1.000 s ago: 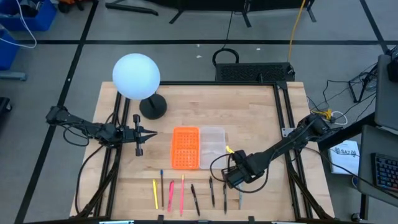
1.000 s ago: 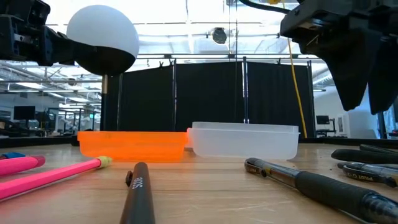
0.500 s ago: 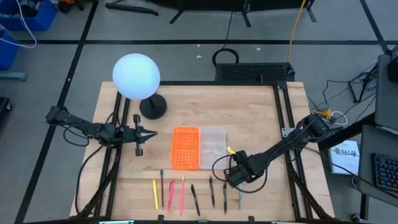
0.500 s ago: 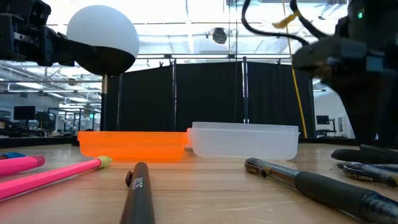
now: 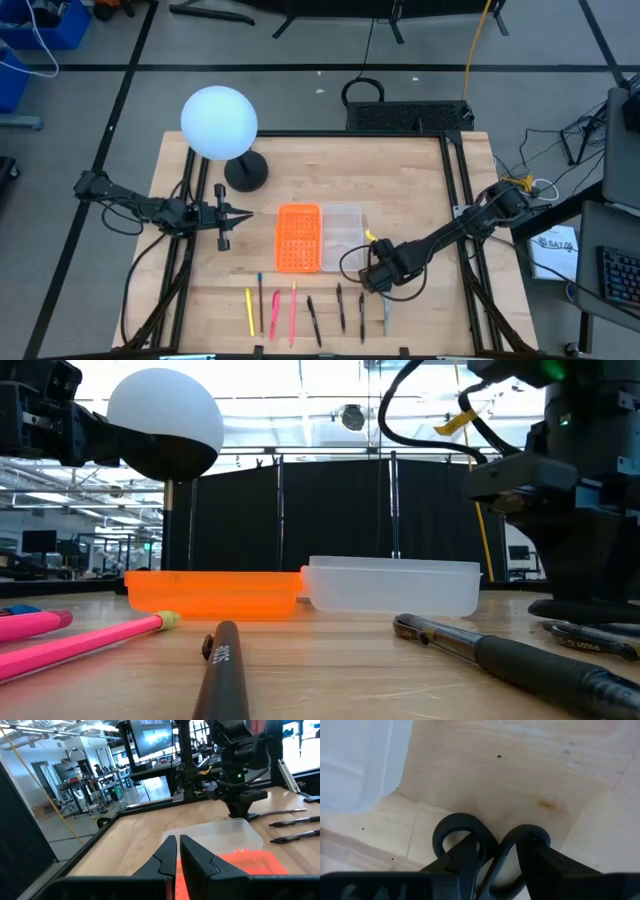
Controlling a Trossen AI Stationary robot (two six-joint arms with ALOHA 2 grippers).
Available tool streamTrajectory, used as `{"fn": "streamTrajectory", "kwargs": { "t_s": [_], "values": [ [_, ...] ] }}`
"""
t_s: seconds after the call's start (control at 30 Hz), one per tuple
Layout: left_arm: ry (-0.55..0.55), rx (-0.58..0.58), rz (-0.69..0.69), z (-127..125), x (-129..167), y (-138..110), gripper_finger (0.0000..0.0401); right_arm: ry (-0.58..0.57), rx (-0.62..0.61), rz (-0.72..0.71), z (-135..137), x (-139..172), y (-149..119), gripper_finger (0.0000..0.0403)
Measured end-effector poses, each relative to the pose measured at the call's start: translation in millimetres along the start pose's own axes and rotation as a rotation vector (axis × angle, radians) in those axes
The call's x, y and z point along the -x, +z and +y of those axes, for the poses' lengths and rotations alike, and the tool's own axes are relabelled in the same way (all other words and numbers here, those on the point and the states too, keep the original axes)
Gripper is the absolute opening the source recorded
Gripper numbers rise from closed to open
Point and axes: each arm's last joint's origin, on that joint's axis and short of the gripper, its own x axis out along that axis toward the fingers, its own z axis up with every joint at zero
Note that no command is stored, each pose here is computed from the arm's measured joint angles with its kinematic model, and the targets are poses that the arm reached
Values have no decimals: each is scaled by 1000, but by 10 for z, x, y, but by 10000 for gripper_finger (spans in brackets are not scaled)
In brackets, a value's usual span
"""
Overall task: Pick & place school supplies into a supply box
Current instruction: Put the black scissors into the orange and white supply box
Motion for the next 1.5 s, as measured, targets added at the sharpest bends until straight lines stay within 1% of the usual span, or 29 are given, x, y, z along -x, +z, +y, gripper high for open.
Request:
{"fn": "streamTrajectory", "kwargs": {
  "t_s": [0.13, 0.23, 0.3, 0.37, 0.43, 0.5, 0.57, 0.67, 0.73, 0.87, 1.0, 1.13, 1.2, 1.3, 1.4, 1.47, 1.5],
  "values": [
    [0, 2, 0, 0, 0, 0, 31, -17, 29, 16, -119, -143, 5, 122],
    [0, 2, 1, 0, 0, -1, 31, 1, 23, 20, -205, -246, 12, 106],
    [0, 2, 1, 0, 0, -1, 31, -11, 16, 31, -256, -295, 17, 87],
    [0, 2, 1, 0, 0, -1, 31, -5, -4, 45, -261, -317, 13, 62],
    [1, 1, 2, 0, 0, -2, 31, 5, 4, 61, -259, -316, 12, 40],
    [0, 1, 3, 0, 0, -3, 31, 12, 30, 71, -258, -308, 17, 40],
    [1, 0, 3, 0, 0, -3, 31, 21, 31, 76, -262, -286, 36, 40],
    [1, 0, 3, 0, 0, -3, 31, 56, 32, 85, -258, -197, 62, 40],
    [0, -2, 4, -1, 0, -4, 31, 105, 30, 74, -249, -99, 74, 40],
    [0, -6, 4, -1, 0, -4, 31, 146, 21, 25, -312, 80, 99, 40],
    [0, -7, 5, -1, 0, -5, 31, 245, 14, 15, -314, 285, 115, 40],
    [0, 5, 5, -1, 0, -5, 31, 313, 11, 21, -339, 436, 123, 40],
    [0, 19, 6, -1, 0, -6, 31, 370, 0, -20, -347, 533, 149, 40],
    [0, 23, 5, -1, 0, -5, 31, 464, -39, -94, -341, 673, 299, 40],
    [0, 24, 5, -1, 0, -5, 31, 575, -12, -177, -288, 829, 518, 40],
    [0, 26, 5, -1, 0, -5, 31, 608, 14, -221, -237, 929, 674, 40],
    [0, 30, 5, -1, 0, -5, 31, 604, 27, -239, -220, 961, 755, 40]
  ]
}}
